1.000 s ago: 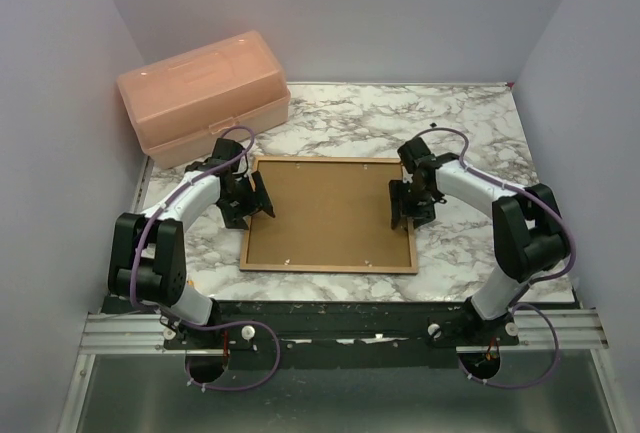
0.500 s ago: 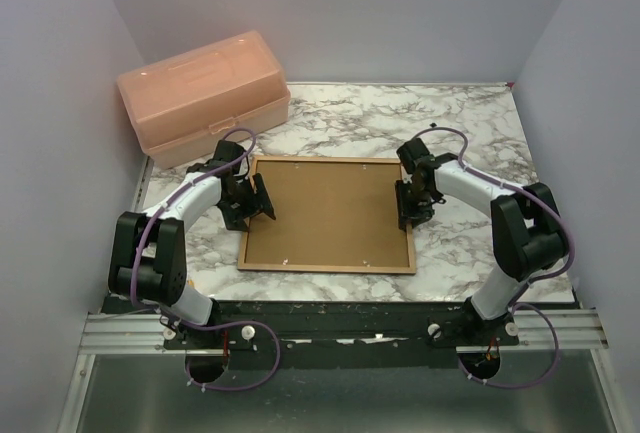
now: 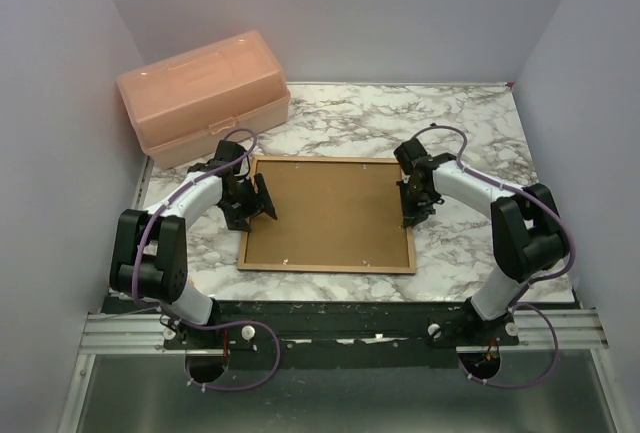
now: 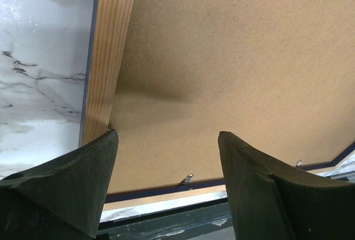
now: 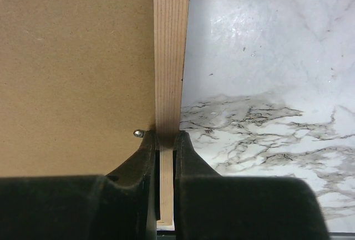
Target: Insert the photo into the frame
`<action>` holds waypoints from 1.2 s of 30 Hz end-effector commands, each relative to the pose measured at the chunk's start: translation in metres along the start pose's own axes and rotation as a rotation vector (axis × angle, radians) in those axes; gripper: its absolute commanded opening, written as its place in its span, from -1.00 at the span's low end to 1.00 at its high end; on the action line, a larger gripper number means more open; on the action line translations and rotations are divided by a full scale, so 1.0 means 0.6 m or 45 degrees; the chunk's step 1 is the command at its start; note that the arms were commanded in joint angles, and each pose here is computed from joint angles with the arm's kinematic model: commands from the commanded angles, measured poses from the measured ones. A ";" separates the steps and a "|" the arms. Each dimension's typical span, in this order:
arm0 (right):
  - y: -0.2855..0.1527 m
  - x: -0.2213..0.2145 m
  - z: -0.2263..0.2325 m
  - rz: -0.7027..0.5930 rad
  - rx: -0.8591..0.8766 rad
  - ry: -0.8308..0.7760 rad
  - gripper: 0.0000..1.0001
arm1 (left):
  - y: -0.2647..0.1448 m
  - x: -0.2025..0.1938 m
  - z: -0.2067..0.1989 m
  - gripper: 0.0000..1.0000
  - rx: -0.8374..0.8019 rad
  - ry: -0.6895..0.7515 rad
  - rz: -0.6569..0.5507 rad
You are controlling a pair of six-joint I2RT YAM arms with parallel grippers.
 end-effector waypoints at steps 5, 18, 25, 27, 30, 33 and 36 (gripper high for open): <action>-0.003 0.001 -0.014 -0.040 -0.101 0.011 -0.31 | 0.008 -0.010 0.012 0.49 0.015 0.017 0.028; -0.019 0.055 0.017 -0.107 0.424 0.283 0.52 | 0.021 -0.031 0.009 0.46 -0.011 0.066 0.098; -0.004 0.063 0.003 -0.104 0.479 0.369 0.50 | 0.013 -0.036 -0.014 0.45 -0.040 0.136 0.068; 0.005 0.063 -0.004 -0.106 0.427 0.371 0.41 | 0.003 -0.027 -0.021 0.46 -0.054 0.158 0.024; 0.023 0.059 -0.022 -0.092 0.312 0.358 0.00 | -0.019 -0.012 -0.037 0.46 -0.091 0.196 -0.035; 0.036 0.054 -0.040 -0.072 0.199 0.340 -0.24 | -0.043 0.001 -0.053 0.46 -0.129 0.223 -0.102; 0.034 0.050 -0.059 -0.071 0.093 0.307 -0.46 | -0.064 0.016 -0.060 0.47 -0.147 0.228 -0.181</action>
Point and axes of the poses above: each gripper's point midway between its finger pads, its own y axis out along the fingers, its own z axis along the line the jaws close on, x = y × z, the point moved 5 cm from there along -y, back along the fingers, and after that the axes turned 1 degree about -y, right-handed, at the moved point
